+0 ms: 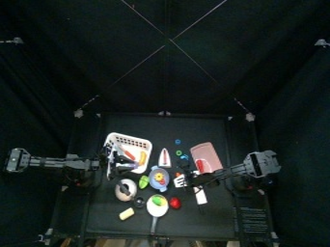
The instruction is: Grab corn
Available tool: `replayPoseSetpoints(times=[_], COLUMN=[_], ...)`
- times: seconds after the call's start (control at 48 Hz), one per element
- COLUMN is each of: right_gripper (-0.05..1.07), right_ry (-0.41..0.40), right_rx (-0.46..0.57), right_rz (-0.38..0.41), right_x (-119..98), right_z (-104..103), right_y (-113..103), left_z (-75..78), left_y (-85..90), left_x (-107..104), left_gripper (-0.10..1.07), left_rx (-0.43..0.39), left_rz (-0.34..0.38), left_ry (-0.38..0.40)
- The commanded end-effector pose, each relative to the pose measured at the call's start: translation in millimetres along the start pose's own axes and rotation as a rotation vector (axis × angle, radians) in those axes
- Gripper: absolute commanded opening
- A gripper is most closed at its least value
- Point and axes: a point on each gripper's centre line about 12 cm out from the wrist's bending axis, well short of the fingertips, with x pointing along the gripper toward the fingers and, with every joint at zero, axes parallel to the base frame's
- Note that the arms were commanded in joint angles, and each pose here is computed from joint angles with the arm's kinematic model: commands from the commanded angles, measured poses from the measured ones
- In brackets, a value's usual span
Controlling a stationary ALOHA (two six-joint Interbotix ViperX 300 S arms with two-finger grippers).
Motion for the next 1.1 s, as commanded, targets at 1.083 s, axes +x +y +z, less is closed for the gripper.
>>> replayPoseSetpoints(times=[1.083], right_gripper=[0.87], right_ry=[-0.183], right_rx=[-0.571], right_rz=[0.535], right_x=[-37], right_z=[-47], right_y=[118], left_z=[1.5], left_y=[0.9], left_x=[0], left_gripper=[0.79], left_rx=[-0.001], left_rz=[0.004], left_ry=[-0.009])
